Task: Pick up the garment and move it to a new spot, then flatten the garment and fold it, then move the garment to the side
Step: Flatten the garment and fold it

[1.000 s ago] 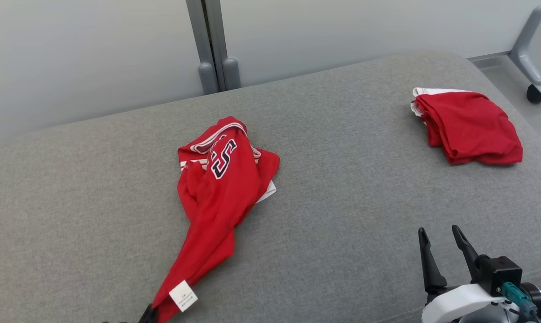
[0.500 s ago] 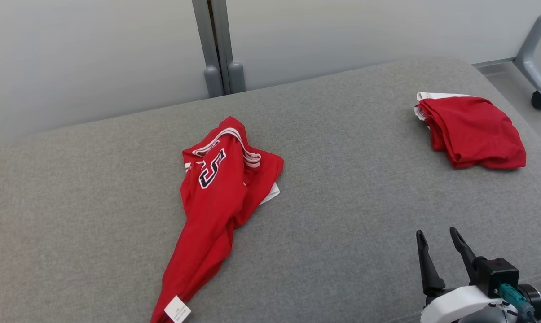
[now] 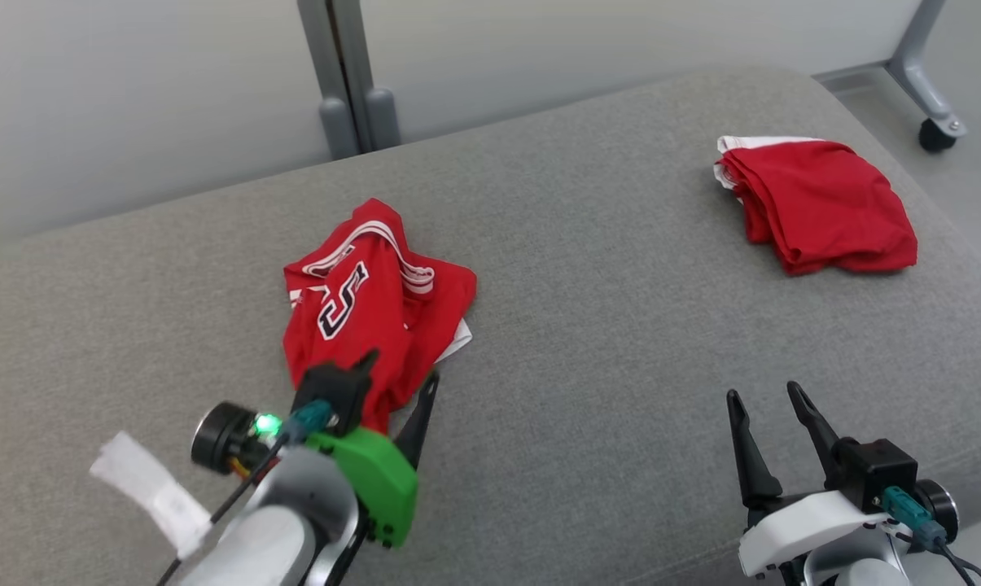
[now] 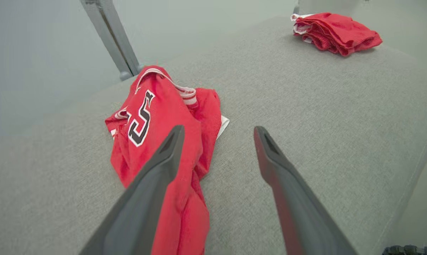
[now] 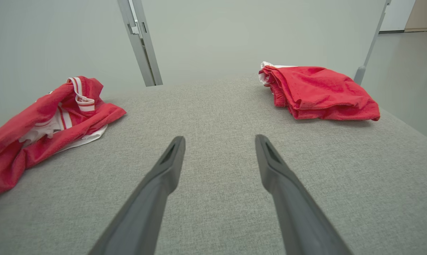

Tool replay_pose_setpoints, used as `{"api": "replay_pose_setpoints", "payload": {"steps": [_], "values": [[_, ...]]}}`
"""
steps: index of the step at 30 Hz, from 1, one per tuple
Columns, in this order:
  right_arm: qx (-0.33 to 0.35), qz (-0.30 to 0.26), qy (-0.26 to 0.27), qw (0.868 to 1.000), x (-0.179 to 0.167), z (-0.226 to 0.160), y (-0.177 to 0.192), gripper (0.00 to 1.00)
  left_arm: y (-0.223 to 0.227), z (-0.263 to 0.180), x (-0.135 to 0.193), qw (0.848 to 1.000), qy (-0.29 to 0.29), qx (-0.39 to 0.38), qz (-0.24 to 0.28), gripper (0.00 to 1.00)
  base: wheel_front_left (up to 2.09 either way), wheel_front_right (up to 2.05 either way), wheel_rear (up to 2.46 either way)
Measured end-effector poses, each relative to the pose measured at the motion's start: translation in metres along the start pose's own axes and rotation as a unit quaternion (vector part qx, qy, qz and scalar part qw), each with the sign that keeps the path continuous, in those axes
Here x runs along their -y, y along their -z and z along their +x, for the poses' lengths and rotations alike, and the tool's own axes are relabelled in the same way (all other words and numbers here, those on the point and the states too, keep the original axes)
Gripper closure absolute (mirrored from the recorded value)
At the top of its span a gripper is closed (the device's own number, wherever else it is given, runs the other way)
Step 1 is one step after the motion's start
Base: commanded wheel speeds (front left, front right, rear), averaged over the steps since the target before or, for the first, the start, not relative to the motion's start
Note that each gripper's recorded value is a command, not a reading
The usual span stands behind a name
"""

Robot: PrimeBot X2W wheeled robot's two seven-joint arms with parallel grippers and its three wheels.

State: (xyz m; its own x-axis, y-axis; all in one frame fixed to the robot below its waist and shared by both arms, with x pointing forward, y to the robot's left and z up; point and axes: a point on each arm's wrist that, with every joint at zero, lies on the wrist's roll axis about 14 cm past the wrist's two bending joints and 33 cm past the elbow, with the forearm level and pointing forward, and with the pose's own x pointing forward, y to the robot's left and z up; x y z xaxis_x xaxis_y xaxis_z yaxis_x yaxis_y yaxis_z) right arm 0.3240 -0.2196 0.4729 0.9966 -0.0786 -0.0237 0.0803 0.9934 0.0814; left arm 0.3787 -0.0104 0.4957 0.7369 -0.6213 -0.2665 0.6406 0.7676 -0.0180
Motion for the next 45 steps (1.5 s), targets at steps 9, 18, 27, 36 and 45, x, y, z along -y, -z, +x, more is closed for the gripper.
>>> {"api": "replay_pose_setpoints", "payload": {"steps": [9,18,27,36,45], "values": [[-0.015,0.009,0.037,0.999,0.021,0.005,0.006,0.0,-0.027,0.084,0.022,0.996,0.069,0.004,0.049,0.0,0.0,0.0,0.0],[-0.045,0.007,0.088,0.995,0.05,-0.006,0.022,0.0,0.045,0.129,-0.023,0.992,0.022,-0.113,0.053,0.0,0.0,0.0,0.0],[-0.054,0.009,0.092,0.994,0.051,-0.004,0.026,0.0,0.074,0.137,-0.061,0.986,-0.027,-0.16,0.038,0.0,0.0,0.0,0.0],[-0.052,0.01,0.09,0.995,0.051,-0.005,0.025,0.0,0.08,0.134,-0.062,0.985,-0.022,-0.171,0.024,1.0,0.0,0.0,0.0],[-0.053,0.008,0.091,0.994,0.051,-0.014,0.027,0.0,0.011,0.141,-0.013,0.995,0.039,-0.062,-0.064,1.0,0.0,0.0,0.0]]}}
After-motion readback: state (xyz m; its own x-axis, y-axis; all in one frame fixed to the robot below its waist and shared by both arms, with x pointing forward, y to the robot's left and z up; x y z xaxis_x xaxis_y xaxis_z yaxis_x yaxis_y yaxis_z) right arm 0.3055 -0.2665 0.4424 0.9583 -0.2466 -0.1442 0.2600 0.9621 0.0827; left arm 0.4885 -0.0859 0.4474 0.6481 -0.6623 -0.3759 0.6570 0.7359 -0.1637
